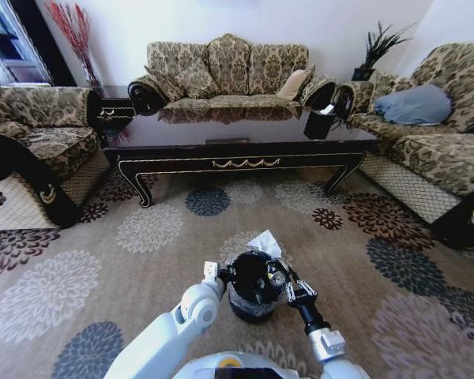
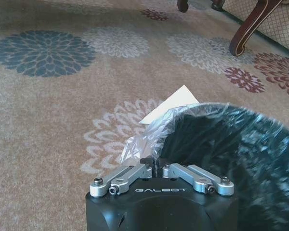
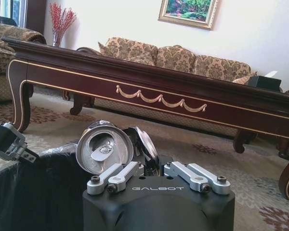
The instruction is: Move to the front of the table and pick up the trash from the floor, then place it into the trash bin.
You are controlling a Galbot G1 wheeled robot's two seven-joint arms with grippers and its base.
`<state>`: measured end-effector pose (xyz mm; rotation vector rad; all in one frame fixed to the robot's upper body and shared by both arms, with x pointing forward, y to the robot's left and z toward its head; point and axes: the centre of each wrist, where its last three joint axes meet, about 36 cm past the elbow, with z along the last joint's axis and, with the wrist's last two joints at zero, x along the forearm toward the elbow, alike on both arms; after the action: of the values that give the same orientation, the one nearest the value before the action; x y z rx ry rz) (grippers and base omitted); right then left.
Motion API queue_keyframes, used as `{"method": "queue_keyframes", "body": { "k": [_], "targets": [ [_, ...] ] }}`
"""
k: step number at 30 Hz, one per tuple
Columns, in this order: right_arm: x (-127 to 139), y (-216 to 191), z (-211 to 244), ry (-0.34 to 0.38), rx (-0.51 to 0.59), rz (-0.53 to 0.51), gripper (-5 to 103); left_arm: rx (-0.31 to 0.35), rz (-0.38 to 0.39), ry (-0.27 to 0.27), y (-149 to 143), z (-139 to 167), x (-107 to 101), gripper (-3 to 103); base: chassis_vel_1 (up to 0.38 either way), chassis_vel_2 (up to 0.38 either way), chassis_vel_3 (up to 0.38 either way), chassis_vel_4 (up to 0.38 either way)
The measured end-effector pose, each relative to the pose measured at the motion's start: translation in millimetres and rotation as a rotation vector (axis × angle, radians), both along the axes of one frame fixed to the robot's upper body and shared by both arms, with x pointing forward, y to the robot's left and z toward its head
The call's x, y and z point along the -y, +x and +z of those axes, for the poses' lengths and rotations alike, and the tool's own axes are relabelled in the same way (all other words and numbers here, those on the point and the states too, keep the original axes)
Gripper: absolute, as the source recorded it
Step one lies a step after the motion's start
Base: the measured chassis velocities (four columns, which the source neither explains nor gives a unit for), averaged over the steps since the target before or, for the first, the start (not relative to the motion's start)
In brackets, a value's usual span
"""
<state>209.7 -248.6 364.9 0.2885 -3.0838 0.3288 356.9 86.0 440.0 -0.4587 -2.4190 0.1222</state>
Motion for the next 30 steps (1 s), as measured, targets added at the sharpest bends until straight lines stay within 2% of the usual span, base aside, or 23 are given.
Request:
{"method": "queue_keyframes", "body": {
  "k": [7,8,9,10,11,13,14,16,18,19,23,25,29,30],
  "targets": [
    [-7.0,-8.5,0.5,-0.015,-0.009,0.024,14,-0.007,0.007,0.000,0.3,-1.7,-1.8,4,0.000,0.000,0.000,0.000],
    [-7.1,-10.1,-0.4,-0.021,-0.010,0.026,10,-0.007,0.007,-0.001,0.1,-1.5,-1.0,4,0.000,0.000,0.000,0.000],
    [-6.9,-11.1,-1.1,-0.025,-0.012,0.028,15,-0.007,0.006,-0.002,-0.1,-1.4,-0.3,4,0.000,0.000,0.000,0.000],
    [-6.6,-11.8,-1.6,-0.027,-0.013,0.029,15,-0.007,0.004,-0.004,-0.5,-1.2,0.7,4,0.000,0.000,0.000,0.000],
    [-5.9,-12.1,-1.4,-0.029,-0.012,0.030,24,-0.008,0.001,-0.006,-1.2,-0.8,2.1,4,0.000,0.000,0.000,0.000],
    [-5.5,-12.1,-0.5,-0.029,-0.010,0.031,24,-0.007,0.001,-0.008,-1.5,-0.5,2.8,4,0.000,0.000,0.000,0.000],
    [-5.0,-12.1,0.9,-0.029,-0.008,0.034,35,-0.007,0.001,-0.011,-1.9,0.2,3.4,4,0.000,0.000,0.000,0.000],
    [-4.9,-12.3,1.4,-0.029,-0.007,0.036,35,-0.008,0.001,-0.012,-2.9,0.3,3.6,4,0.000,0.000,0.000,0.000],
    [-4.9,-13.2,1.3,-0.029,-0.009,0.036,45,-0.009,0.001,-0.007,-4.6,-0.1,2.8,4,0.000,0.000,0.000,0.000],
    [-4.9,-13.2,1.3,-0.029,-0.009,0.036,45,-0.009,0.001,-0.007,-4.6,-0.1,2.8,4,0.000,0.000,0.000,0.000],
    [-5.5,-14.9,1.6,-0.026,-0.010,0.032,67,-0.004,0.010,0.005,-3.5,0.0,-2.7,4,0.000,0.000,0.000,0.000],
    [-5.8,-14.8,2.4,-0.025,-0.008,0.032,67,-0.002,0.013,0.006,-2.8,0.4,-4.0,4,0.000,0.000,0.000,0.000],
    [-5.1,-12.0,9.1,-0.009,0.012,0.018,89,0.012,0.031,0.018,2.4,2.3,-15.6,4,0.000,0.000,0.000,0.000],
    [-5.1,-12.0,9.1,-0.009,0.012,0.018,89,0.012,0.031,0.018,2.4,2.3,-15.6,4,0.000,0.000,0.000,0.000]
  ]
}}
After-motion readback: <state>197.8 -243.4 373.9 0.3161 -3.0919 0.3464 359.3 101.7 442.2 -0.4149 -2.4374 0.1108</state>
